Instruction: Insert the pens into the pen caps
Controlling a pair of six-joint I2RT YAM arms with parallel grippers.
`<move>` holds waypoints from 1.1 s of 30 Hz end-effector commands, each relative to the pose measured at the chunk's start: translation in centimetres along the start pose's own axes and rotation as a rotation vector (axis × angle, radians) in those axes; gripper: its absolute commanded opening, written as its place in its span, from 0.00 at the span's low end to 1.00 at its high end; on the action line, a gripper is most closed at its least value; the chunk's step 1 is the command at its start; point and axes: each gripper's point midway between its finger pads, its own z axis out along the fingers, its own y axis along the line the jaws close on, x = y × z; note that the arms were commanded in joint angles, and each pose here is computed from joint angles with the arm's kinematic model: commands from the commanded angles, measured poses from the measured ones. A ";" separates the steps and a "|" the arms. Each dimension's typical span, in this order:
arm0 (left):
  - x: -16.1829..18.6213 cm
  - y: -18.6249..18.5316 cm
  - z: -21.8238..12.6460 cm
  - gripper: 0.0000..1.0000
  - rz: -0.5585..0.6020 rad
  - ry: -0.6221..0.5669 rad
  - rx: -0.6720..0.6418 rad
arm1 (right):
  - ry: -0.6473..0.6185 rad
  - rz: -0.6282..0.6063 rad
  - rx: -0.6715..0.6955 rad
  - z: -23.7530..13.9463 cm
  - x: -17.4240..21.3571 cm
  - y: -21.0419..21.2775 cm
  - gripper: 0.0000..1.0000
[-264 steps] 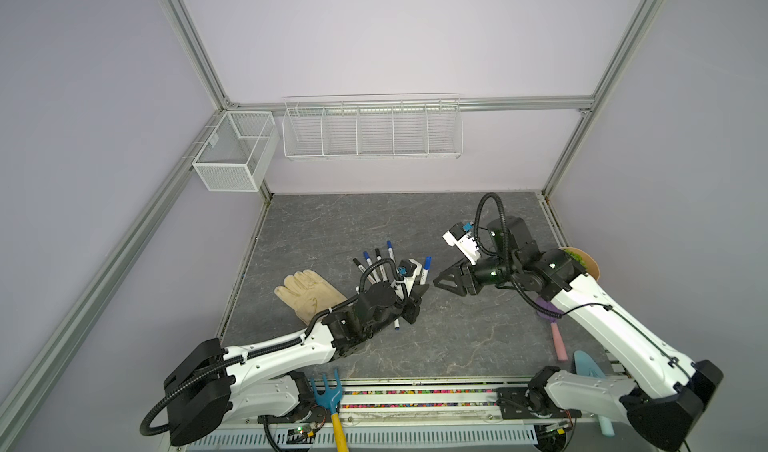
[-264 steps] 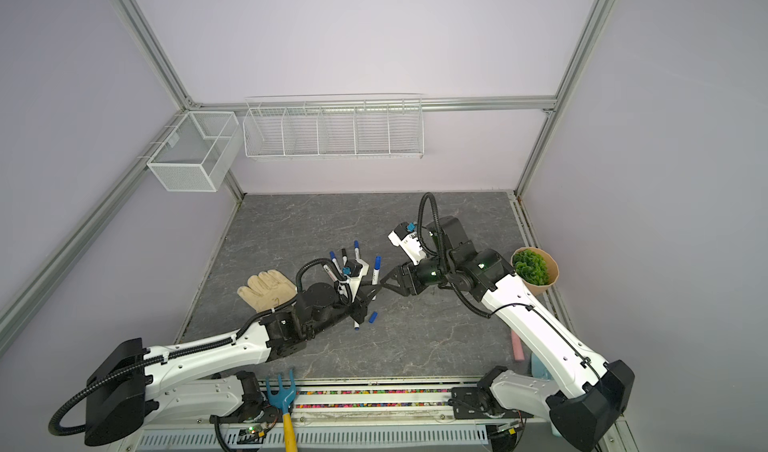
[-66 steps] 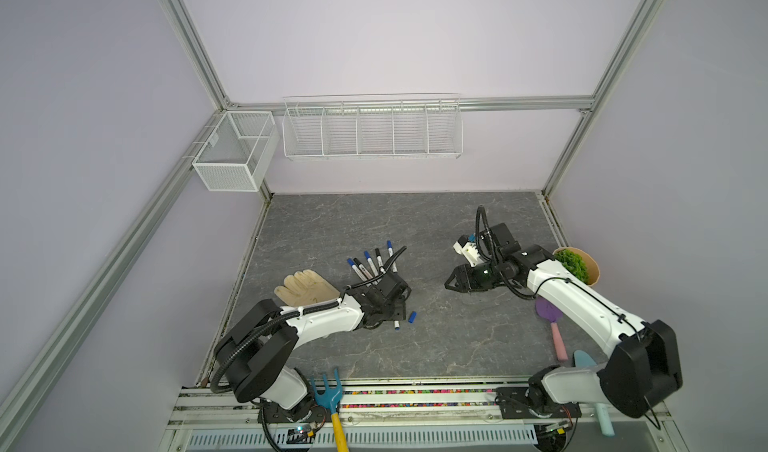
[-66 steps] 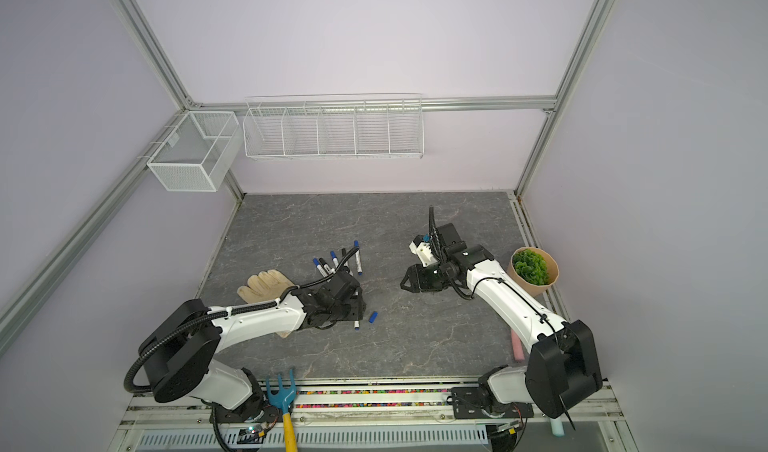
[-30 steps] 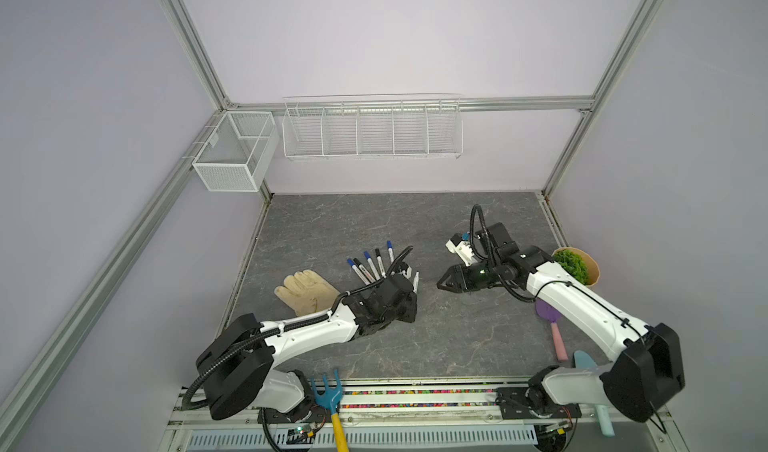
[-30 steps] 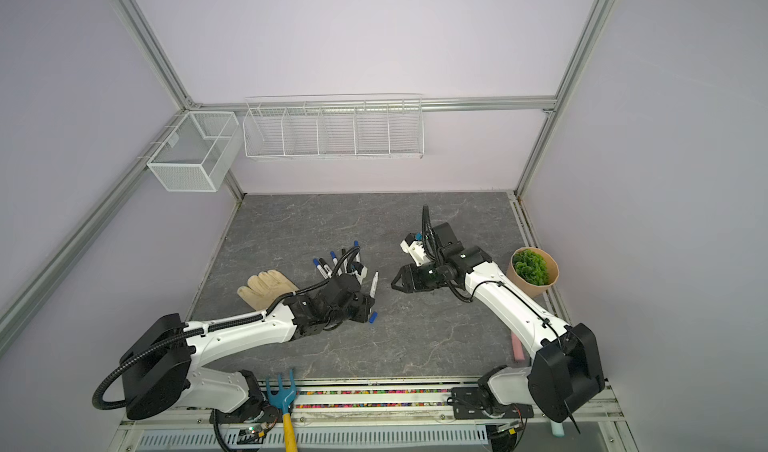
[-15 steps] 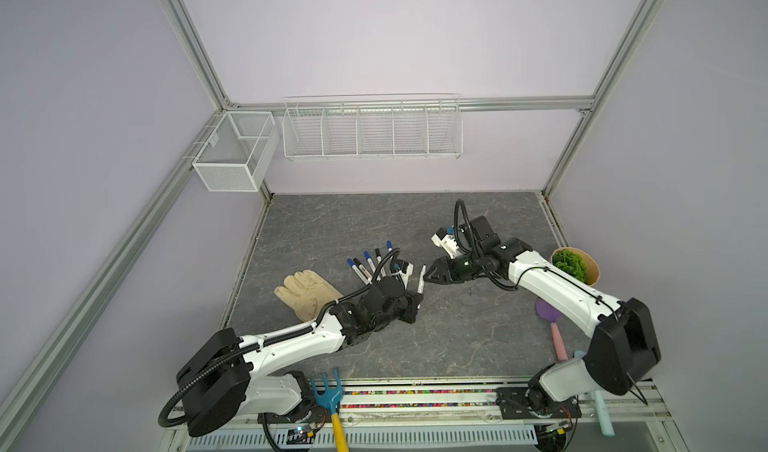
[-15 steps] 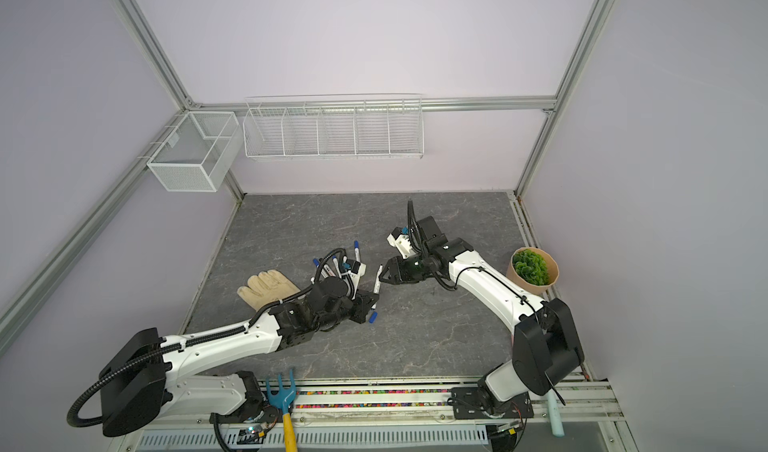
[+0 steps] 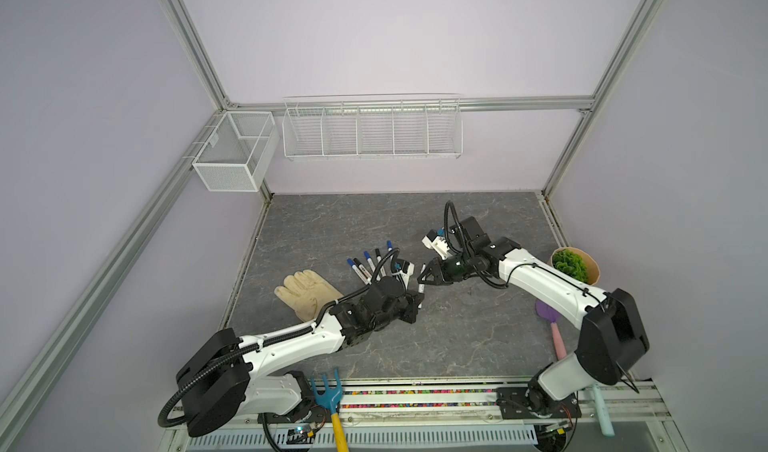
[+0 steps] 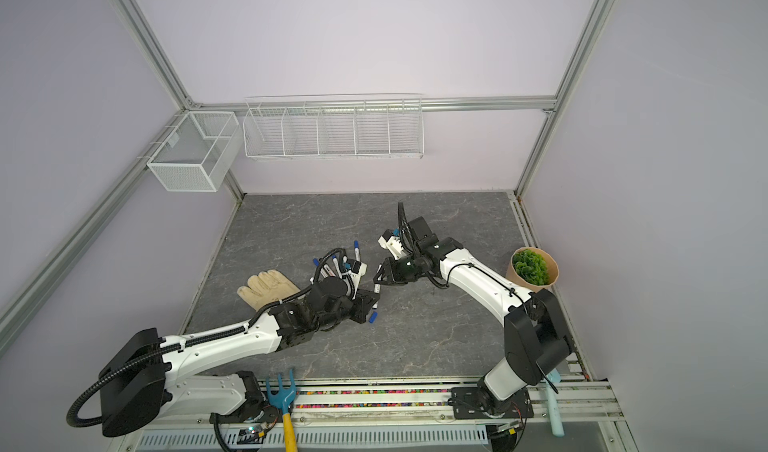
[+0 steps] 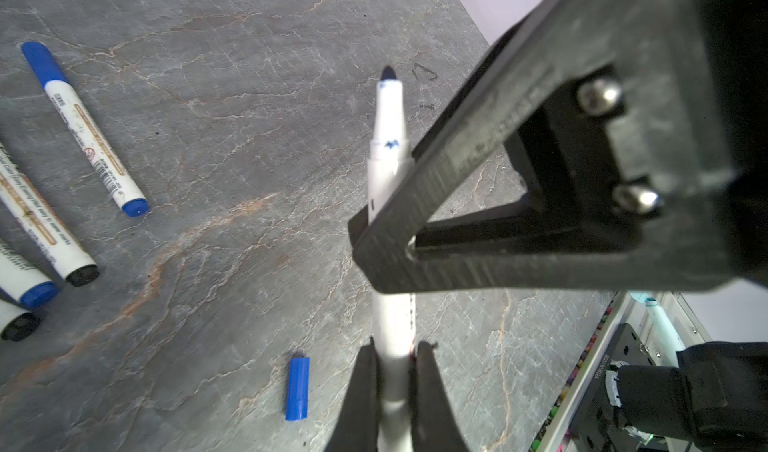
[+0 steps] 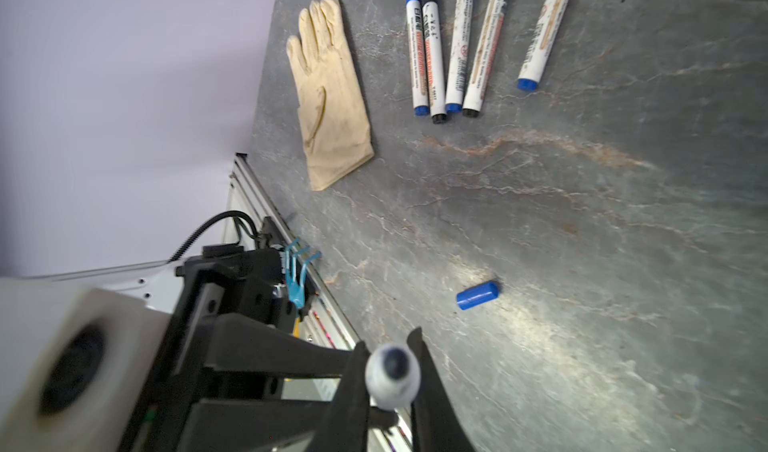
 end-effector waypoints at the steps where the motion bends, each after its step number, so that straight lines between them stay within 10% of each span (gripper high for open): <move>1: -0.6 -0.8 -0.3 0.00 0.021 -0.028 0.034 | 0.001 -0.037 -0.031 -0.1 -0.3 0.9 0.12; 5: -0.5 -0.4 0.1 0.27 0.018 -0.017 0.007 | -0.002 -0.055 -0.050 -0.6 -0.1 1.6 0.10; 9: -0.4 -0.3 0.6 0.30 0.014 -0.011 0.000 | -0.009 -0.067 -0.057 -1.1 -0.1 2.1 0.10; 26: -1.5 -1.2 1.2 0.21 0.039 -0.045 0.029 | 0.013 -0.063 -0.064 -0.8 0.4 2.0 0.09; 33: -1.2 0.3 1.2 0.00 -0.007 -0.051 -0.036 | 0.032 -0.065 -0.061 -1.0 1.0 1.9 0.16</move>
